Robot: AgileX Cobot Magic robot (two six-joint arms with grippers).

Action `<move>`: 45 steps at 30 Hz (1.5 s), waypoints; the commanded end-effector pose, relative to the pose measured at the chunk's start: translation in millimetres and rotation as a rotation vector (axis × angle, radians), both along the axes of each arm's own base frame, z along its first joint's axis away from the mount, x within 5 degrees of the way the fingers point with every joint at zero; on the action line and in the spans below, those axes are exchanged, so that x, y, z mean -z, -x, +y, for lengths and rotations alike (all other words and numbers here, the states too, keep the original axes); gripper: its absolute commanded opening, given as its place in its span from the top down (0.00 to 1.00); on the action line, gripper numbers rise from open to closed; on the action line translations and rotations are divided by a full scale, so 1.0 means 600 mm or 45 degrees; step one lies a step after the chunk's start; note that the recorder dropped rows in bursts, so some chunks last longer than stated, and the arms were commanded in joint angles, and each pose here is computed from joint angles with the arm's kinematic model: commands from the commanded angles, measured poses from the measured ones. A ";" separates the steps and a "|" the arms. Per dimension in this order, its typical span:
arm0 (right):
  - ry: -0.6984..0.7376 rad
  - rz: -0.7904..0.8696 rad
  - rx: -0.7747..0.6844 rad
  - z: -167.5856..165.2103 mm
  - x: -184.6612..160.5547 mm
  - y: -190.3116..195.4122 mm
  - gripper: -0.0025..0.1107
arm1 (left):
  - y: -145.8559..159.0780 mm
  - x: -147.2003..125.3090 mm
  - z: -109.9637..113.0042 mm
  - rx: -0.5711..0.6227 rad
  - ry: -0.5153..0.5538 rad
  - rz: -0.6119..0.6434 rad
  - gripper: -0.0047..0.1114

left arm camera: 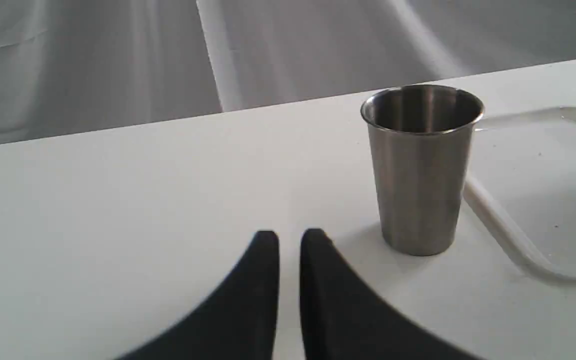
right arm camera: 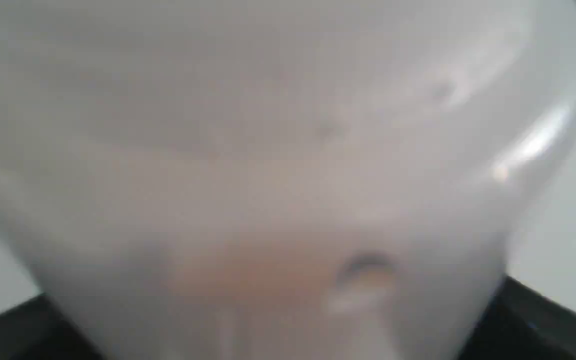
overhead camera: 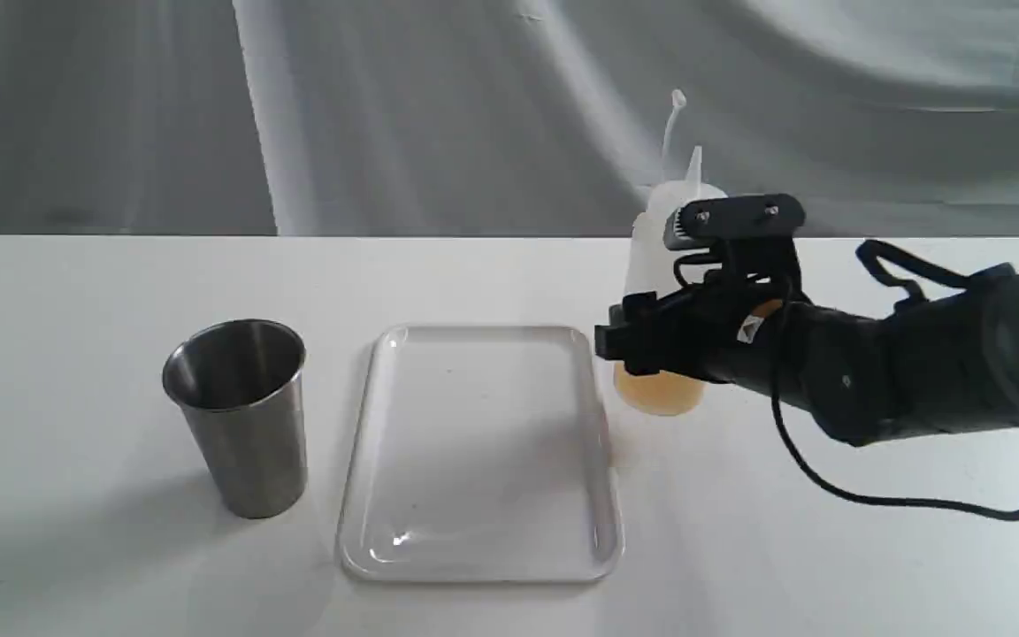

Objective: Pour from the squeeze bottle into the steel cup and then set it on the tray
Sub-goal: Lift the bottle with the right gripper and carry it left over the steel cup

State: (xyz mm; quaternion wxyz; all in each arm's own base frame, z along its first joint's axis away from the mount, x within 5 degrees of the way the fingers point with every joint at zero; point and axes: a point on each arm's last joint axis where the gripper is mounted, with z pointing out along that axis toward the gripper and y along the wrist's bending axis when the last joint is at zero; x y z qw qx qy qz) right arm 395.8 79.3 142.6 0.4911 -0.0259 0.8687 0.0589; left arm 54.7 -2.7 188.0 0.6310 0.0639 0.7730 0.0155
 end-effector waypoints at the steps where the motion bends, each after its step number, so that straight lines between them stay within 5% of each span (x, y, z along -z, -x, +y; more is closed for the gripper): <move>1: 0.005 -0.046 -0.027 -0.001 -0.050 0.006 0.62 | 0.000 0.001 0.000 0.004 0.002 -0.009 0.89; 15: 0.064 0.040 -0.099 -0.005 -0.168 0.050 0.62 | 0.000 0.001 0.000 0.004 0.002 -0.009 0.89; 24: 0.310 -0.041 -0.076 0.007 -0.287 0.020 0.62 | 0.000 0.001 0.000 0.004 0.002 -0.009 0.89; 32: 0.428 -0.132 -0.186 0.096 -0.350 0.022 0.62 | 0.000 0.001 0.000 0.004 0.002 -0.009 0.89; 45: 0.623 -0.062 -0.407 0.284 -0.296 0.020 0.62 | 0.000 0.001 0.000 0.004 0.002 -0.009 0.89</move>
